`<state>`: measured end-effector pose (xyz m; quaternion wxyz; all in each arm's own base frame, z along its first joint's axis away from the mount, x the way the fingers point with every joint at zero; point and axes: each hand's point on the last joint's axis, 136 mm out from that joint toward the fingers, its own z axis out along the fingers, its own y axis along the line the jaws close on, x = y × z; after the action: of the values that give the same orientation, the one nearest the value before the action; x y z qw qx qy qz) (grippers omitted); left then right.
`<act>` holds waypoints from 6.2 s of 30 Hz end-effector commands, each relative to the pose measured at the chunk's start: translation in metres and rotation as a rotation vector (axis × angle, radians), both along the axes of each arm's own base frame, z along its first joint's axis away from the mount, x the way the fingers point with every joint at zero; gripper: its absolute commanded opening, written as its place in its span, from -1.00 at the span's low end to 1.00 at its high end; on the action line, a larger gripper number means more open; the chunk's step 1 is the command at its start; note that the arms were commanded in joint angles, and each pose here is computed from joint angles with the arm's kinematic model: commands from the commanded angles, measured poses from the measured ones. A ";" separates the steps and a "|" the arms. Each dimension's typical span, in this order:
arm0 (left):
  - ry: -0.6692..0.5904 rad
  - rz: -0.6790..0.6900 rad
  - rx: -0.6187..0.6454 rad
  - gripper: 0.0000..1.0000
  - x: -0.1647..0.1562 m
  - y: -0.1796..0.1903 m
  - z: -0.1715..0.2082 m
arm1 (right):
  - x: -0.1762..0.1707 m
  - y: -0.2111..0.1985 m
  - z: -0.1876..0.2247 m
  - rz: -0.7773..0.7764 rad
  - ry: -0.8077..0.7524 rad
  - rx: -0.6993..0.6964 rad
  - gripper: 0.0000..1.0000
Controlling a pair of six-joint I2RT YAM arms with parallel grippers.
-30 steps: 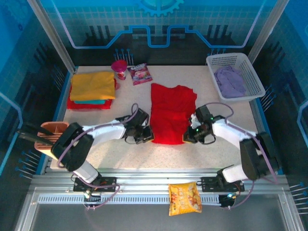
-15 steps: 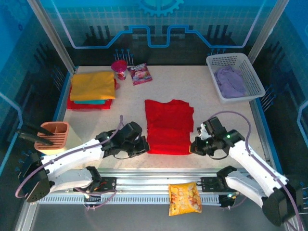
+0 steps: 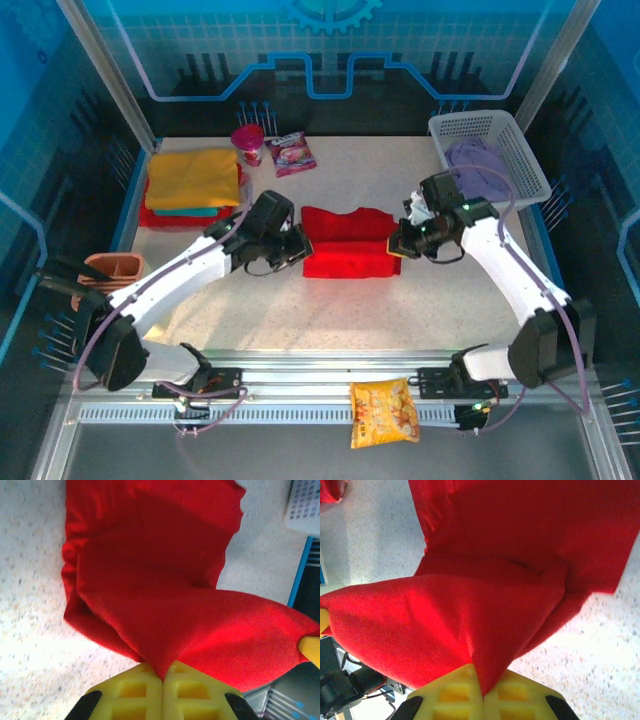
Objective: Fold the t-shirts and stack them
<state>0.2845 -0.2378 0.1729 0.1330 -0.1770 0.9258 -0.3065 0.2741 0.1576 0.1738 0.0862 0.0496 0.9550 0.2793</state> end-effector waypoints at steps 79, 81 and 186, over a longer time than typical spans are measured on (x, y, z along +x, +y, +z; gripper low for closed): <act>-0.075 -0.135 0.074 0.56 0.158 0.037 -0.034 | 0.166 0.054 -0.043 0.027 -0.076 0.376 0.99; -0.051 -0.169 0.113 0.63 0.147 0.043 -0.039 | 0.161 0.053 -0.030 0.047 -0.093 0.385 0.99; -0.176 -0.138 0.399 -1.00 0.207 0.154 0.089 | 0.039 0.006 -0.038 -0.013 0.028 0.293 1.00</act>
<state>0.4985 -0.0849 0.2575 0.2356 -0.0757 0.9597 -0.1332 0.3228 0.1611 0.1338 0.0765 0.0756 0.9006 0.4211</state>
